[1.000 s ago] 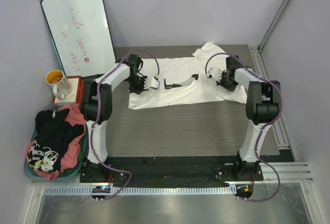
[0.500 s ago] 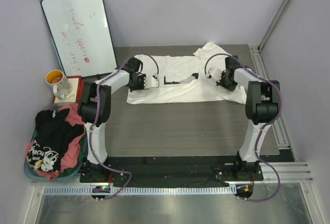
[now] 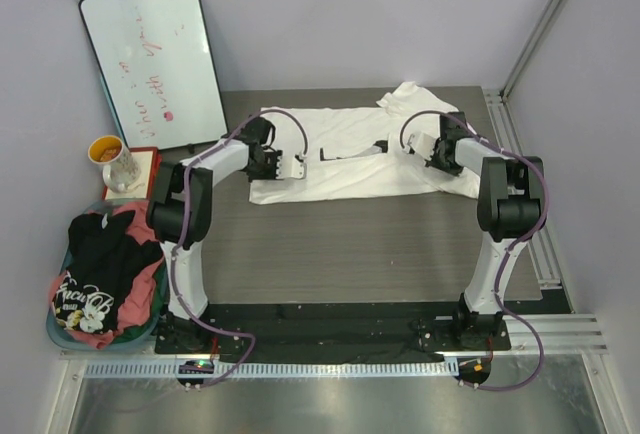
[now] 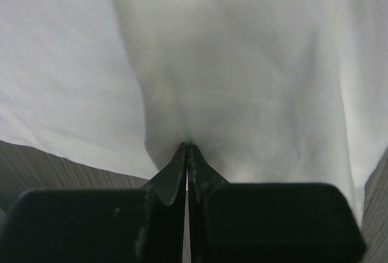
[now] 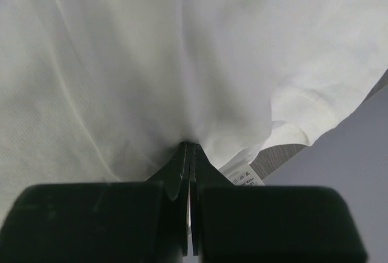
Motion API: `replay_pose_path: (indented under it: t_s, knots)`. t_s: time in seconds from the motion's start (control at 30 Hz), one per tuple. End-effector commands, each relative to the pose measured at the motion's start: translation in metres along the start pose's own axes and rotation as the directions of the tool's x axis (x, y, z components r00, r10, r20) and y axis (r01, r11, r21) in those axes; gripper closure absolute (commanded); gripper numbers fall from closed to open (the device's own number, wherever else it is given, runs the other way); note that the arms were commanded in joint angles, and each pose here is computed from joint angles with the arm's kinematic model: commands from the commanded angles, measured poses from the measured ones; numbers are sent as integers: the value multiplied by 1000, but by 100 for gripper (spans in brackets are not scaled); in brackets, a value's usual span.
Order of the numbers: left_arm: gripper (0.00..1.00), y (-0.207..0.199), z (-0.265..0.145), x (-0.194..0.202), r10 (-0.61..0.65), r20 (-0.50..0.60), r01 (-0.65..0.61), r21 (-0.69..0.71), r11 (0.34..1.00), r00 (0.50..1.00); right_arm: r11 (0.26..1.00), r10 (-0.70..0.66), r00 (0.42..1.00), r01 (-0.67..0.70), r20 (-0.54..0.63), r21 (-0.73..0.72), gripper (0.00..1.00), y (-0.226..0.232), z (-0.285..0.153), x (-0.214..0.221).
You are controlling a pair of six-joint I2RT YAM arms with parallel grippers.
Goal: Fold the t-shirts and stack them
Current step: Fold the flattened tshirt in 1/3 of the way
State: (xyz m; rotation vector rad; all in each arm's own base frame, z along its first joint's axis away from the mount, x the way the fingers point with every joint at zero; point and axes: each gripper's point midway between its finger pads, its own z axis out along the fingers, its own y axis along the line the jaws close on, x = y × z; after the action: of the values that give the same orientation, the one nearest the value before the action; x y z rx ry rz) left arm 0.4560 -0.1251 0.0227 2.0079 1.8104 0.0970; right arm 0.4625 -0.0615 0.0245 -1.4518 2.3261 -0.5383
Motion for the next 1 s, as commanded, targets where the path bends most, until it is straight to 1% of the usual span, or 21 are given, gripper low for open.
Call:
replay_pose_path:
  t_s: [0.0, 0.07, 0.1, 0.13, 0.2, 0.23, 0.27, 0.33, 0.4, 0.43, 0.5, 0.53, 0.57, 0.6, 0.67, 0.7, 0.8, 0.97]
  knots:
    - [100, -27, -13, 13, 43, -39, -40, 77, 996, 998, 999, -14, 997, 17, -72, 45, 99, -7, 7, 27]
    - [100, -27, -14, 14, 41, -40, -38, 74, 997, 998, 997, -7, 999, 11, -49, 72, 89, -17, 4, 21]
    - [100, -26, -14, 12, 21, -36, -19, 68, 997, 999, 996, 12, 1000, -9, -29, 89, 82, -23, -1, 16]
    - [100, -22, -17, 10, 9, -31, -8, 55, 998, 999, 995, 25, 1000, -24, -9, 99, 72, -29, -5, 11]
    - [100, -13, -22, 5, -27, -16, 28, 22, 999, 999, 992, 55, 997, -59, 46, 107, 62, -43, -18, -1]
    - [100, -8, -25, 3, -37, -8, 37, 4, 999, 999, 990, 85, 994, -91, 64, 112, 54, -48, -26, -5]
    - [100, -1, -30, 1, -46, -1, 46, -21, 999, 999, 988, 103, 991, -112, 79, 109, 52, -55, -36, -9]
    - [93, 10, -38, -3, -53, 15, 54, -66, 996, 998, 985, 129, 985, -140, 114, 101, 47, -61, -51, -14]
    - [87, 19, -50, -9, -49, 32, 53, -105, 993, 998, 988, 130, 983, -139, 128, 65, 46, -55, -60, -15]
    - [86, 21, -52, -11, -47, 40, 51, -110, 993, 998, 990, 129, 983, -136, 132, 47, 46, -52, -63, -14]
    - [86, 25, -61, -18, -37, 65, 45, -125, 991, 997, 994, 106, 990, -104, 97, -18, 49, -34, -70, -2]
    - [88, 23, -63, -18, -35, 67, 42, -112, 993, 997, 994, 99, 988, -92, 120, -63, 55, -24, -70, -4]
    - [92, 23, -66, -22, -27, 81, 36, -110, 993, 996, 990, 90, 991, -78, 100, -114, 58, -11, -72, 4]
    - [100, 22, -67, -22, -25, 84, 34, -102, 994, 996, 987, 91, 992, -78, 91, -140, 66, -5, -73, 9]
    - [100, 16, -69, -26, -21, 101, 28, -68, 997, 995, 973, 92, 994, -77, 63, -220, 72, 13, -75, 19]
    - [100, 13, -69, -28, -19, 110, 25, -54, 998, 994, 968, 97, 994, -82, 52, -235, 76, 16, -77, 24]
    - [100, 1, -66, -33, -17, 132, 16, 5, 1000, 991, 961, 121, 992, -109, 32, -254, 79, 20, -77, 33]
    - [100, -13, -53, -39, -5, 144, -7, 78, 997, 990, 958, 133, 991, -127, 4, -258, 80, 22, -73, 42]
